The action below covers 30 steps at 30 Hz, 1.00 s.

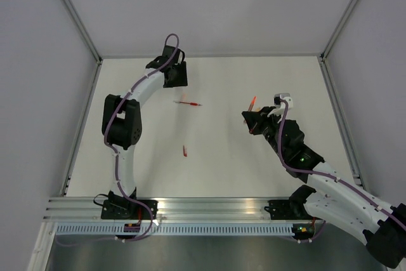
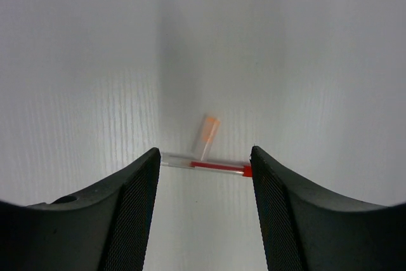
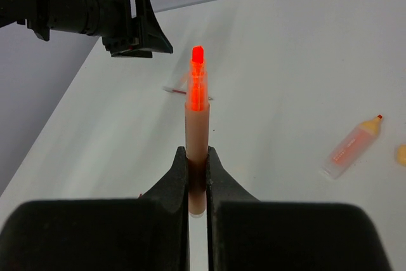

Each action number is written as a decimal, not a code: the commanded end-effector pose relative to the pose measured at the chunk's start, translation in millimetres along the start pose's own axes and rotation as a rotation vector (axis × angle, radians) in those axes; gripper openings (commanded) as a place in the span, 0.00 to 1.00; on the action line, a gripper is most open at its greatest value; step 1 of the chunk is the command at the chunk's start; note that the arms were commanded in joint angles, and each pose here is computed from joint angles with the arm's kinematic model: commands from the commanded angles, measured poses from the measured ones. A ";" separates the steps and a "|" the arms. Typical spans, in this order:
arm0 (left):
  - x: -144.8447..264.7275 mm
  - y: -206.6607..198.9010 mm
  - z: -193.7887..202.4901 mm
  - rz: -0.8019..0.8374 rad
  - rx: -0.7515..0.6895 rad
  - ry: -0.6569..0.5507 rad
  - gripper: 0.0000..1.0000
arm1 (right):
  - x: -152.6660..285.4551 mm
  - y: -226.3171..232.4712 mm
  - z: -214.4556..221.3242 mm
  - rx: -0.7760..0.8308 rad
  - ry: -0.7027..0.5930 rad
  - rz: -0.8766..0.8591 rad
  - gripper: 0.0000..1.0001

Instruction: Insert the pens into the pen caps

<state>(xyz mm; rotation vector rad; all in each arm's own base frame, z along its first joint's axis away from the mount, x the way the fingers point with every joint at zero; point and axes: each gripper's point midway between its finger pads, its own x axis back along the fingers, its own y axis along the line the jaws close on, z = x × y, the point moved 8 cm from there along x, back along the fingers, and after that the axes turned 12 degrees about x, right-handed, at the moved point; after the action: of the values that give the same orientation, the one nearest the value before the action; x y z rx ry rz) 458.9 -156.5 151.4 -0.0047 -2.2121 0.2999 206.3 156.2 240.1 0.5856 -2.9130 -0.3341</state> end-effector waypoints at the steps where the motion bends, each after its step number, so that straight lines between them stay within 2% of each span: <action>1: 22.7 -11.9 -21.8 0.014 0.309 -0.028 0.64 | -1.4 4.8 -7.6 -0.025 -0.033 -0.025 0.00; 3: 31.4 -22.6 -24.8 0.099 0.376 -0.025 0.64 | -1.8 5.4 -7.4 -0.026 -0.031 -0.027 0.00; 5: 33.5 -27.3 -27.9 0.126 0.359 -0.036 0.62 | -1.2 5.4 -8.3 -0.026 -0.032 -0.027 0.00; 15: 8.8 -13.6 -15.0 0.110 0.045 0.013 0.59 | 1.2 7.0 -11.9 -0.032 -0.042 -0.043 0.00; 21: -12.5 2.1 -4.9 0.016 -0.049 0.037 0.55 | 1.0 5.7 -11.2 -0.027 -0.042 -0.033 0.00; 30: -27.4 4.0 6.3 0.058 -0.134 0.070 0.52 | -1.3 5.5 -9.2 -0.022 -0.033 -0.029 0.00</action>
<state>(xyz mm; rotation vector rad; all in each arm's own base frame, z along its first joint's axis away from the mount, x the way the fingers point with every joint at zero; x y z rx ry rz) 465.6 -156.0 118.0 -0.0799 -2.1221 0.2398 205.5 158.2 239.3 0.6080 -2.8999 -0.3407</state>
